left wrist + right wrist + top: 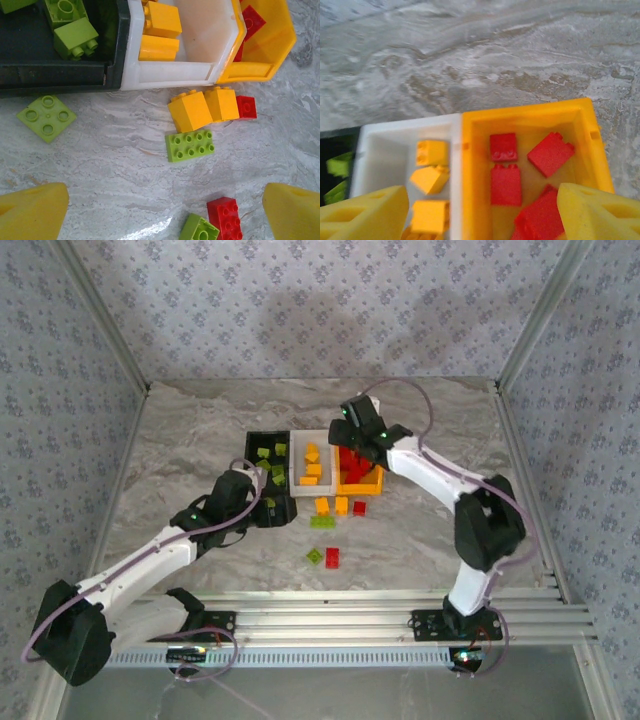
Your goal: Sort the legos into containers by color
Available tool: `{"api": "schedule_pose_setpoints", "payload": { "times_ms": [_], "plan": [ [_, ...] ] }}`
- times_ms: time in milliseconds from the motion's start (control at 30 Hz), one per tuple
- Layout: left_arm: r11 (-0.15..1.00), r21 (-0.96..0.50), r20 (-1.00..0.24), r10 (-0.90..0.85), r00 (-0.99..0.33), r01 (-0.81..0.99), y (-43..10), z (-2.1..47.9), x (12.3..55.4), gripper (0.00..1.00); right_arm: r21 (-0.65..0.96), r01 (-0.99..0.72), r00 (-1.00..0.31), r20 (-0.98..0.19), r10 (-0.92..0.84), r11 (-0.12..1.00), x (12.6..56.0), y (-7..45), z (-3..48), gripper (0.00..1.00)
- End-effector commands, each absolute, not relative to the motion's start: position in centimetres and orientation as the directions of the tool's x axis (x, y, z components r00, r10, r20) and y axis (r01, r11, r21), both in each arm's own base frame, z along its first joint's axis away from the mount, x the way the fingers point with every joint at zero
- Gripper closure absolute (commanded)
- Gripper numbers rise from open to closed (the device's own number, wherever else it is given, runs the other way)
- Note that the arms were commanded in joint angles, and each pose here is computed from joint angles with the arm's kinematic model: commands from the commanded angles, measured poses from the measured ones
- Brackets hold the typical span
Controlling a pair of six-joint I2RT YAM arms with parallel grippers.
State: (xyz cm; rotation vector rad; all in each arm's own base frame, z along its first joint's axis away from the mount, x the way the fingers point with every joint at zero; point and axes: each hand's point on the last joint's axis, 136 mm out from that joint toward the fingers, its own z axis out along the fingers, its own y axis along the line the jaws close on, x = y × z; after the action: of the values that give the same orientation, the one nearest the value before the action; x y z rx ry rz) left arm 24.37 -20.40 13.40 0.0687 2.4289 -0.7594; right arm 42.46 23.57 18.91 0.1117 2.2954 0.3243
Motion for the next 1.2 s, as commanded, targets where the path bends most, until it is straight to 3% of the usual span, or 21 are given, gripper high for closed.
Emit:
{"api": "schedule_pose_setpoints", "payload": {
  "times_ms": [0,200,367,567,833,1033,1167],
  "plan": [
    [0.826,-0.503,-0.576,-0.102,-0.811,0.254,-20.9,14.5,24.5,0.01,0.285,-0.088,-0.627,-0.76,0.169,0.955,39.0,23.7,21.9,0.18],
    [0.824,-0.513,-0.587,-0.133,-0.798,0.24,-20.3,14.7,24.1,0.01,0.269,-0.175,-0.696,-0.714,0.074,0.947,31.5,23.9,17.2,0.13],
    [0.839,-0.499,-0.596,-0.15,-0.789,0.217,-19.3,14.6,23.8,0.01,0.18,-0.357,-0.783,-0.593,-0.188,0.917,24.5,26.2,11.6,0.11],
    [0.85,-0.487,-0.597,-0.154,-0.788,0.203,-18.7,14.1,23.6,0.01,0.008,-0.497,-0.767,-0.471,-0.435,0.868,18.9,26.8,6.6,0.09],
    [0.852,-0.485,-0.595,-0.156,-0.788,0.198,-18.9,13.8,23.9,0.0,-0.091,-0.543,-0.75,-0.395,-0.531,0.835,17.2,27.5,3.4,0.1],
    [0.855,-0.479,-0.588,-0.146,-0.796,0.197,-19.1,13.8,24.2,0.01,-0.132,-0.5,-0.777,-0.369,-0.511,0.856,17.5,26.6,2.5,0.19],
    [0.856,-0.477,-0.587,-0.142,-0.797,0.198,-19.1,13.8,24.1,0.01,-0.145,-0.426,-0.816,-0.364,-0.449,0.893,18.0,24.6,2.3,0.32]
  ]
}}
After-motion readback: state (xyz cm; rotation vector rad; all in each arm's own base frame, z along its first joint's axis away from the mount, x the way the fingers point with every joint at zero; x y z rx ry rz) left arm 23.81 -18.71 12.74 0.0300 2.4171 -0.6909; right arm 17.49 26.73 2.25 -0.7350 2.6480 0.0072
